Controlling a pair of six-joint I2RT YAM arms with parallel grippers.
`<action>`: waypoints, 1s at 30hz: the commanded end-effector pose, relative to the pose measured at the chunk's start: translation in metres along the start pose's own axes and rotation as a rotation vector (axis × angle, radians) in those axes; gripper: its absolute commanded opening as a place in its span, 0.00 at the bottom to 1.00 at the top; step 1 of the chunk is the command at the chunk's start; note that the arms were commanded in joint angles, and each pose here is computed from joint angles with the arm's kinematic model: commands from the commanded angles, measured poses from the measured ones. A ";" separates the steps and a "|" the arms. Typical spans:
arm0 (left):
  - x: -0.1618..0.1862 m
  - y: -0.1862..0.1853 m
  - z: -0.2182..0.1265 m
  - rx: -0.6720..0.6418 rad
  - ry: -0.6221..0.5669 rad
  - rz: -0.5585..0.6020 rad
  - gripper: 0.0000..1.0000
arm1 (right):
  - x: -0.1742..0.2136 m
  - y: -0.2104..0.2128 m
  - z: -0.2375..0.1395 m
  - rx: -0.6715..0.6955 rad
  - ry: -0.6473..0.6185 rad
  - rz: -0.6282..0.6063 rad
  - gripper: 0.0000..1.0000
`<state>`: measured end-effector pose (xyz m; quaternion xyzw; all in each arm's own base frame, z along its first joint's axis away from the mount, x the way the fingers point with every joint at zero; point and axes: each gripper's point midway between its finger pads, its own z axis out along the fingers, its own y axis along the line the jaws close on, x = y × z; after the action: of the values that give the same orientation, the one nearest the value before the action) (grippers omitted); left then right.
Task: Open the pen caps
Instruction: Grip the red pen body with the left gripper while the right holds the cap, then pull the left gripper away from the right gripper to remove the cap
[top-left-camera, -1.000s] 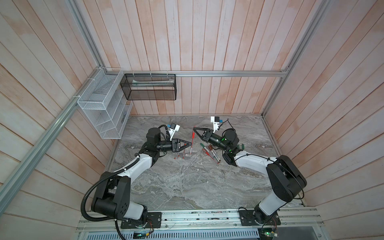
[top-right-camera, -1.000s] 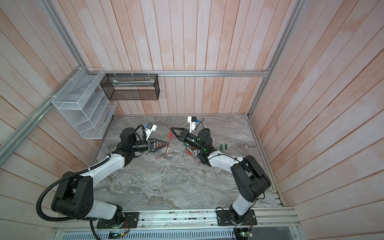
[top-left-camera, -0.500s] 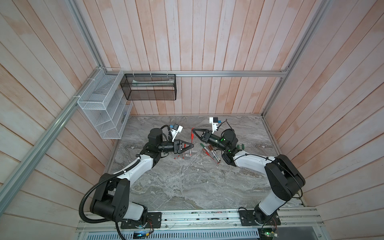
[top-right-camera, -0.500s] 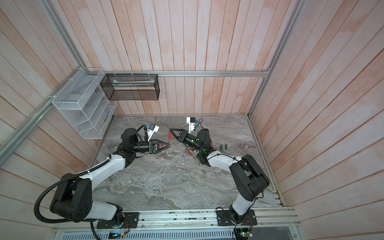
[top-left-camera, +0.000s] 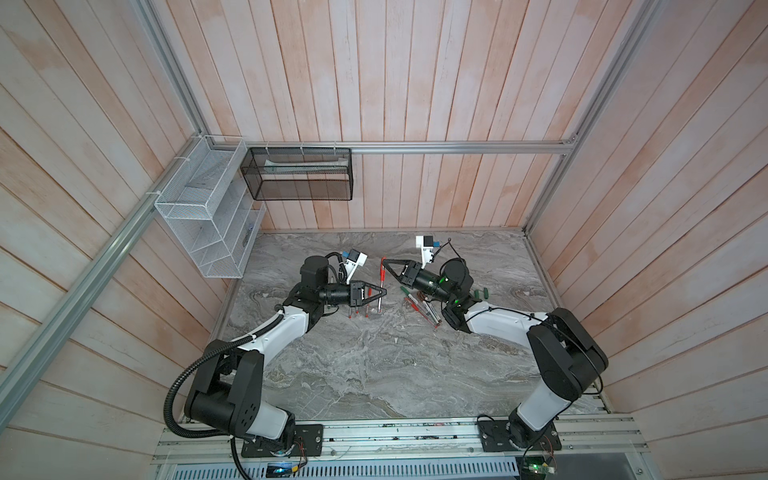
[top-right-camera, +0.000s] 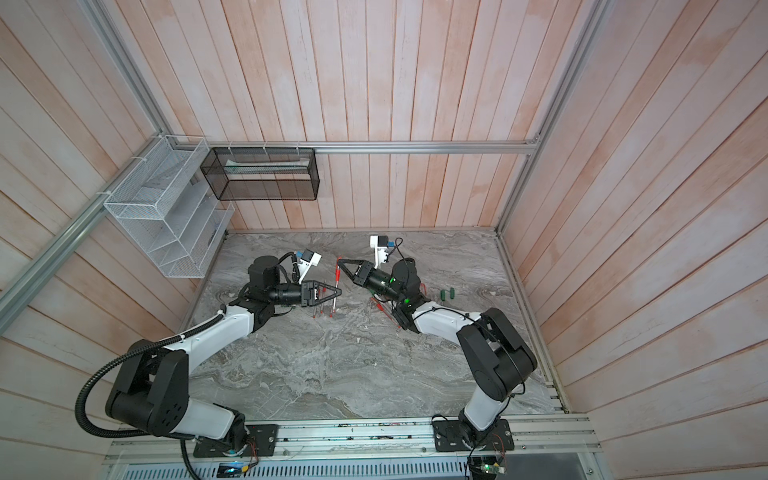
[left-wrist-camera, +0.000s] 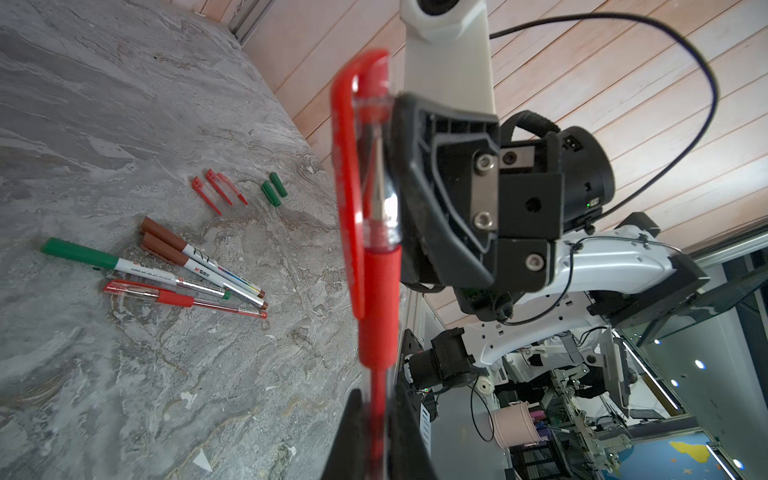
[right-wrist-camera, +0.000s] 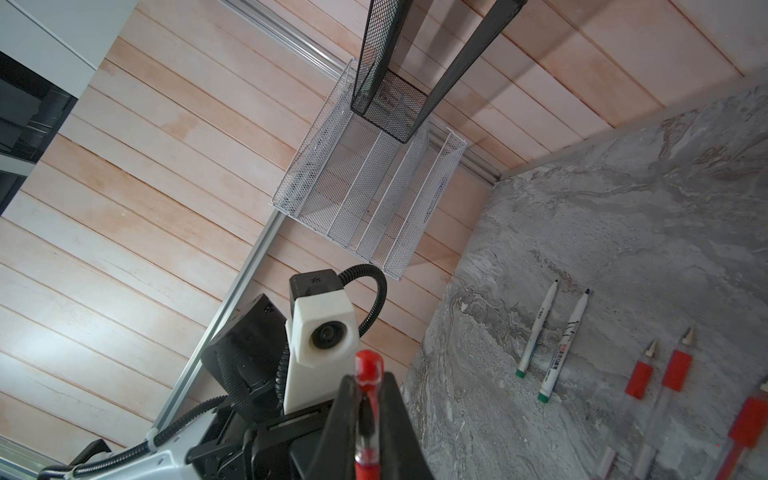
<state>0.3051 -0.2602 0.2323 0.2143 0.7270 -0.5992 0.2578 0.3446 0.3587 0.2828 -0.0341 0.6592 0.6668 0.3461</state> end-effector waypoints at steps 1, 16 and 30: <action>-0.003 -0.007 -0.001 -0.013 0.006 0.076 0.00 | -0.004 0.017 0.002 -0.053 0.002 -0.027 0.09; 0.003 -0.007 -0.001 -0.017 0.018 0.104 0.00 | -0.003 0.012 0.004 -0.030 0.017 -0.043 0.00; 0.071 -0.024 0.008 0.033 0.148 0.095 0.00 | -0.090 0.019 -0.025 -0.029 -0.166 -0.068 0.00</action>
<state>0.2853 -0.2623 0.2184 0.2438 0.7447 -0.5500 0.2890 0.3480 0.3447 0.2834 -0.0651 0.6641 0.6706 0.3241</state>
